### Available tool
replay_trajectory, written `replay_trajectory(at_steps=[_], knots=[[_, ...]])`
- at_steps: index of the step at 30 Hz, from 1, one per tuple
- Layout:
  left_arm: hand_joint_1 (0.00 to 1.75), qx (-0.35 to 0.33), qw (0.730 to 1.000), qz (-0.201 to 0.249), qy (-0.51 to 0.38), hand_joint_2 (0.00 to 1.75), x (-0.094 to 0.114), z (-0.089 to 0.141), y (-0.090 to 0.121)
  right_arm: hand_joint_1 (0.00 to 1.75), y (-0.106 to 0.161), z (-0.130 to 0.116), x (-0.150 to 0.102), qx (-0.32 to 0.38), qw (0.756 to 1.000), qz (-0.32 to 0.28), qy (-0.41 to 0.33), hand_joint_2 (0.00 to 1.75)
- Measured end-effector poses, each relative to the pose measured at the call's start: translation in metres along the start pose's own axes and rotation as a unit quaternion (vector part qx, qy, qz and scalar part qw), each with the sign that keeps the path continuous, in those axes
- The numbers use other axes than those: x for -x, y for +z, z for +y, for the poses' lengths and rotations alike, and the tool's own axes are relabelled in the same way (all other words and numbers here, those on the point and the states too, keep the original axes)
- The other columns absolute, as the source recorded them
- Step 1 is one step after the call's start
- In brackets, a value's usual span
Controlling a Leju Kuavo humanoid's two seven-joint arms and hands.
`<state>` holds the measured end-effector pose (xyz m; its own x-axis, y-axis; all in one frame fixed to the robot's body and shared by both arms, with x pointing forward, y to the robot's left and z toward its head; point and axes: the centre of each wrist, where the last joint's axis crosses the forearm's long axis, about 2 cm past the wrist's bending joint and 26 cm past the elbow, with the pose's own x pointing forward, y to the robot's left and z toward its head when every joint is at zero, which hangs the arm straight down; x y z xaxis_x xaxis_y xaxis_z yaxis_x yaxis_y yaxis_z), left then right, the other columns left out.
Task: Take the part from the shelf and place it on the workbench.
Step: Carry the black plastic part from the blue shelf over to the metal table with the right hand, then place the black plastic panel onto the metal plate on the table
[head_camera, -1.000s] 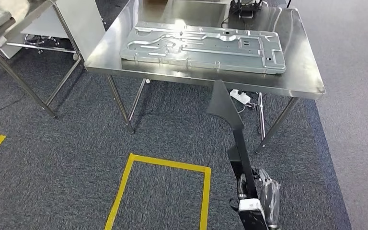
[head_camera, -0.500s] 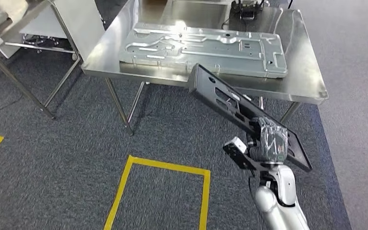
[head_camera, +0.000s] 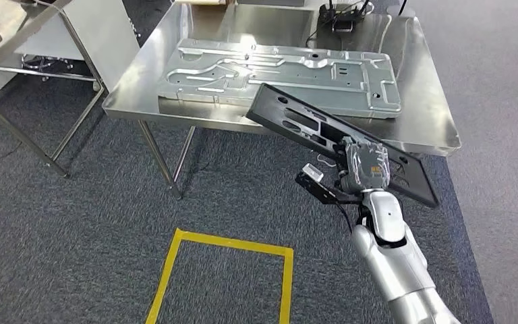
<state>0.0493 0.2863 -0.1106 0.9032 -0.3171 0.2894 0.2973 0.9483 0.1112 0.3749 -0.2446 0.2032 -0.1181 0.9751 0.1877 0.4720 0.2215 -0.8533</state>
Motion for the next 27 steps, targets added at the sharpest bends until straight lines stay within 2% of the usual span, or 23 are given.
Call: replay_trajectory(at_steps=[5,13,21,27], knots=[[0.0,0.003,1.0,0.0,-0.009,0.0,-0.001,0.0,0.0,1.75,-0.018,-0.002,-0.006,-0.005,0.999,-0.021,0.025,1.75],[0.0,0.008,1.0,-0.001,-0.014,0.0,-0.001,-0.001,0.0,1.75,-0.029,0.002,-0.017,-0.037,0.997,-0.05,0.054,1.75],[0.0,0.013,1.0,-0.002,-0.027,0.0,-0.007,0.002,-0.001,1.75,-0.055,-0.002,-0.045,-0.058,0.99,-0.091,0.089,1.75],[0.0,0.015,1.0,0.002,-0.027,0.0,-0.005,0.002,-0.001,1.75,-0.054,0.008,-0.064,-0.088,0.985,-0.114,0.099,1.75]])
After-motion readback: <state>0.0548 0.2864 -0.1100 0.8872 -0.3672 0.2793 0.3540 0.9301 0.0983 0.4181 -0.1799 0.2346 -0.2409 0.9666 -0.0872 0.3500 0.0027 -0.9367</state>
